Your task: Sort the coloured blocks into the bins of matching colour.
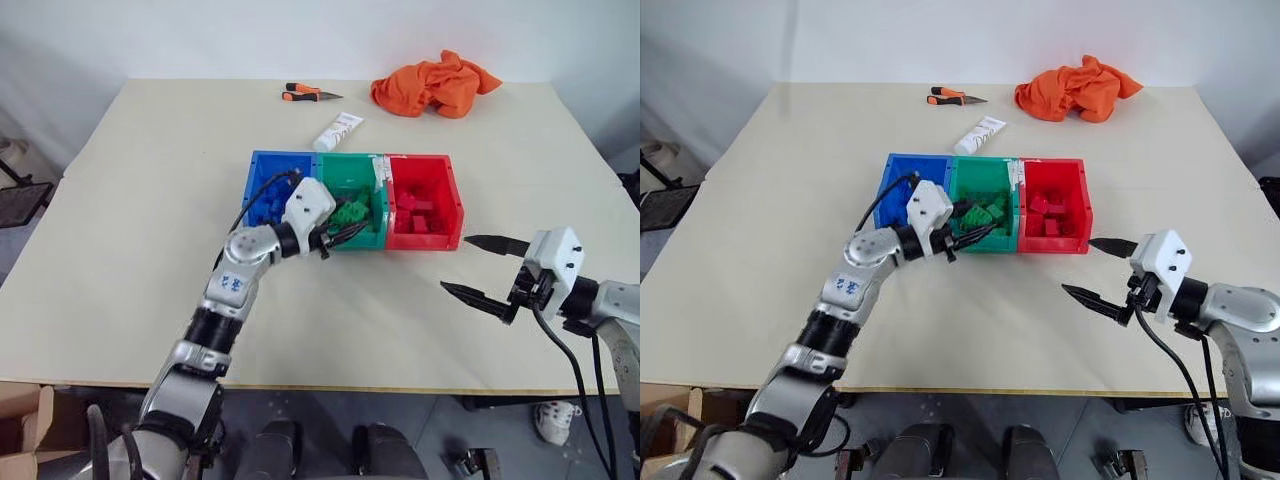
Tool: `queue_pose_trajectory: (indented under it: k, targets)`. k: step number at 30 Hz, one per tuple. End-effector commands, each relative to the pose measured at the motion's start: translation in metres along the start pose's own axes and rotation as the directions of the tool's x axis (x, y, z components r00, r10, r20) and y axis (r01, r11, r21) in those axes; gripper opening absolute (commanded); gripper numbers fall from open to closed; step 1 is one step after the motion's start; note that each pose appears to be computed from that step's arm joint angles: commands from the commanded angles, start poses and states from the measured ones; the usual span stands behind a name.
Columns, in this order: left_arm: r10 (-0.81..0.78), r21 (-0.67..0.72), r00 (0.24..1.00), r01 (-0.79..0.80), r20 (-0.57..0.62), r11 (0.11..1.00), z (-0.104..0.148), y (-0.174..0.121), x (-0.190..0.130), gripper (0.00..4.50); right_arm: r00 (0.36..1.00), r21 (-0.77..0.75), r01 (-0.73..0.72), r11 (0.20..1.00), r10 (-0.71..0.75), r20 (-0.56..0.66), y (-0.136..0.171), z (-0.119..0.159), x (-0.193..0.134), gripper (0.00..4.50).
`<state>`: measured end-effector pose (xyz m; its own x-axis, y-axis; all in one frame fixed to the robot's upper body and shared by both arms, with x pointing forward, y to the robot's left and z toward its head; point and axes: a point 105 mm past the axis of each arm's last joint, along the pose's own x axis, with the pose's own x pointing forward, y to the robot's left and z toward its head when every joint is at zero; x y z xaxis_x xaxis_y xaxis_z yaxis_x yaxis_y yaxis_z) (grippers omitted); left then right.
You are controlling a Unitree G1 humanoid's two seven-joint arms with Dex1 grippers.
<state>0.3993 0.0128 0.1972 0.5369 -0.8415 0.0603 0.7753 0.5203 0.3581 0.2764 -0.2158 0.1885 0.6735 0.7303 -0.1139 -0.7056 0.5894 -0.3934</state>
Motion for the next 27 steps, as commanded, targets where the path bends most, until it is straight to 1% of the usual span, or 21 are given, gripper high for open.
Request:
queue_pose_trajectory:
  k: [1, 2, 6, 7, 11, 14, 15, 19, 22, 24, 27]
  targets:
    - [0.081, 0.050, 0.997, -0.082, 0.011, 0.995, 0.013, 0.022, 0.018, 2.70, 0.997, -0.016, 0.055, 0.998, -0.054, 0.055, 0.002, 0.015, -0.005, 4.50]
    - [0.084, 0.050, 0.996, -0.084, 0.001, 0.995, 0.012, 0.024, 0.021, 2.98, 0.996, -0.013, 0.064, 0.998, -0.063, 0.058, 0.003, 0.015, -0.006, 4.50]
    - [0.045, 0.070, 0.999, -0.047, 0.027, 0.996, 0.017, 0.022, 0.024, 4.28, 0.995, -0.011, 0.084, 0.996, -0.084, 0.058, 0.004, 0.016, -0.008, 4.50]
    - [0.029, 0.078, 0.999, -0.032, 0.034, 0.996, 0.019, 0.022, 0.023, 4.46, 0.995, -0.010, 0.085, 0.996, -0.084, 0.058, 0.004, 0.015, -0.008, 4.50]
    - [-0.039, 0.088, 0.997, 0.033, 0.066, 0.996, 0.023, 0.020, 0.008, 4.46, 0.996, -0.013, 0.067, 0.998, -0.066, 0.058, 0.000, 0.016, -0.005, 4.50]
    - [-0.085, 0.075, 0.994, 0.080, 0.072, 0.994, 0.023, 0.020, -0.019, 4.46, 0.997, -0.018, 0.038, 0.999, -0.037, 0.064, -0.004, 0.017, 0.001, 4.50]
    - [-0.103, 0.073, 0.993, 0.099, 0.057, 0.992, 0.020, 0.019, -0.032, 4.46, 0.998, -0.020, 0.027, 0.999, -0.026, 0.065, -0.005, 0.017, 0.003, 4.50]
    - [-0.124, 0.047, 0.990, 0.128, -0.072, 0.991, 0.000, 0.020, -0.094, 4.46, 0.997, -0.026, -0.026, 0.999, 0.027, 0.069, -0.012, 0.018, 0.011, 4.50]
    - [-0.095, 0.014, 0.977, 0.099, -0.189, 0.995, -0.014, 0.024, -0.141, 4.46, 0.995, -0.032, -0.071, 0.997, 0.073, 0.075, -0.016, 0.019, 0.019, 4.50]
    - [-0.085, 0.002, 0.967, 0.088, -0.239, 0.996, -0.018, 0.024, -0.162, 4.46, 0.992, -0.035, -0.093, 0.995, 0.095, 0.079, -0.018, 0.020, 0.022, 4.50]
    - [-0.028, -0.042, 0.942, 0.015, -0.335, 0.999, -0.028, 0.028, -0.213, 4.46, 0.986, -0.046, -0.140, 0.989, 0.144, 0.089, -0.022, 0.022, 0.032, 4.50]
